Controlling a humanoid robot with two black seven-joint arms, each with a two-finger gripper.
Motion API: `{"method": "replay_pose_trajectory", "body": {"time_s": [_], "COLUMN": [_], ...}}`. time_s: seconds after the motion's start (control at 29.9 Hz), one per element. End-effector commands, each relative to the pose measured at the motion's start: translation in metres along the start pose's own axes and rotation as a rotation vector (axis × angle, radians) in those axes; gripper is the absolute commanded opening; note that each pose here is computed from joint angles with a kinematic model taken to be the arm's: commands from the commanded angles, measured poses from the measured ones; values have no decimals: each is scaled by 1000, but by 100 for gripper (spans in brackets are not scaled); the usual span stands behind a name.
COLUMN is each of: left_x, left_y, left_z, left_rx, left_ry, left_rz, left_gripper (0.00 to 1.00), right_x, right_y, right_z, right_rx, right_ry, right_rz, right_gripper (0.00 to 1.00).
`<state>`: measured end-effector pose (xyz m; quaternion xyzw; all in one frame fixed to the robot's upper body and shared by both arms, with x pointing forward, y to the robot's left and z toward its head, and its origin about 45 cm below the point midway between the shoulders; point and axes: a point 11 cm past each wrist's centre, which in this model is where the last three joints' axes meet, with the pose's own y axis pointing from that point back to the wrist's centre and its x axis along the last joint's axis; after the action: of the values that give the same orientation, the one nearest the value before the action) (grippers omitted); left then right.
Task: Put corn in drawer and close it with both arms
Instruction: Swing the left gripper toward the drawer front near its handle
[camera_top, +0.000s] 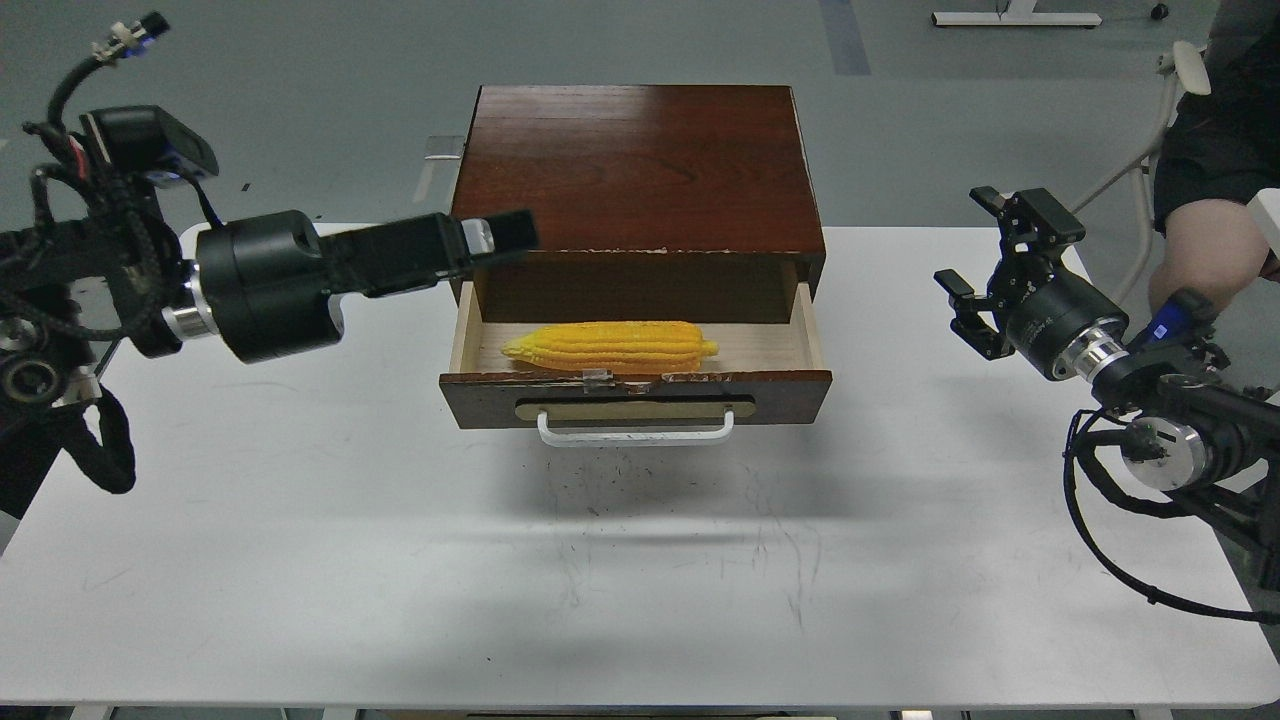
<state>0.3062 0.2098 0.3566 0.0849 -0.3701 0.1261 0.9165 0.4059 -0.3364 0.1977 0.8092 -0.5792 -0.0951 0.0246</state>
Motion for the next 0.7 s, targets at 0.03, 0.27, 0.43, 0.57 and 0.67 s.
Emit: {"method": "replay_pose_trajectory", "body": {"time_s": [0.03, 0.27, 0.43, 0.57, 0.67], "left_x": [-20, -55, -71, -81, -88], "left_y": [-19, -29, -28, -26, -24], "left_z": [2, -3, -8, -13, -17], "left_rx": [-23, -36, -29, -12, 0], "left_ry": [-61, 11, 51, 56, 60], "left_rz": [-63, -143, -171, -185, -194], "left_gripper": [44, 0, 0, 0, 0], "right_x": [1, 2, 2, 2, 2], "right_y": [3, 5, 5, 5, 5], "right_z": [6, 8, 8, 8, 8], "right_rx": [-12, -17, -18, -18, -18], "right_ry": [-3, -2, 0, 1, 2], "right_rz": [2, 5, 5, 4, 3], "right_gripper": [100, 100, 100, 100, 100]}}
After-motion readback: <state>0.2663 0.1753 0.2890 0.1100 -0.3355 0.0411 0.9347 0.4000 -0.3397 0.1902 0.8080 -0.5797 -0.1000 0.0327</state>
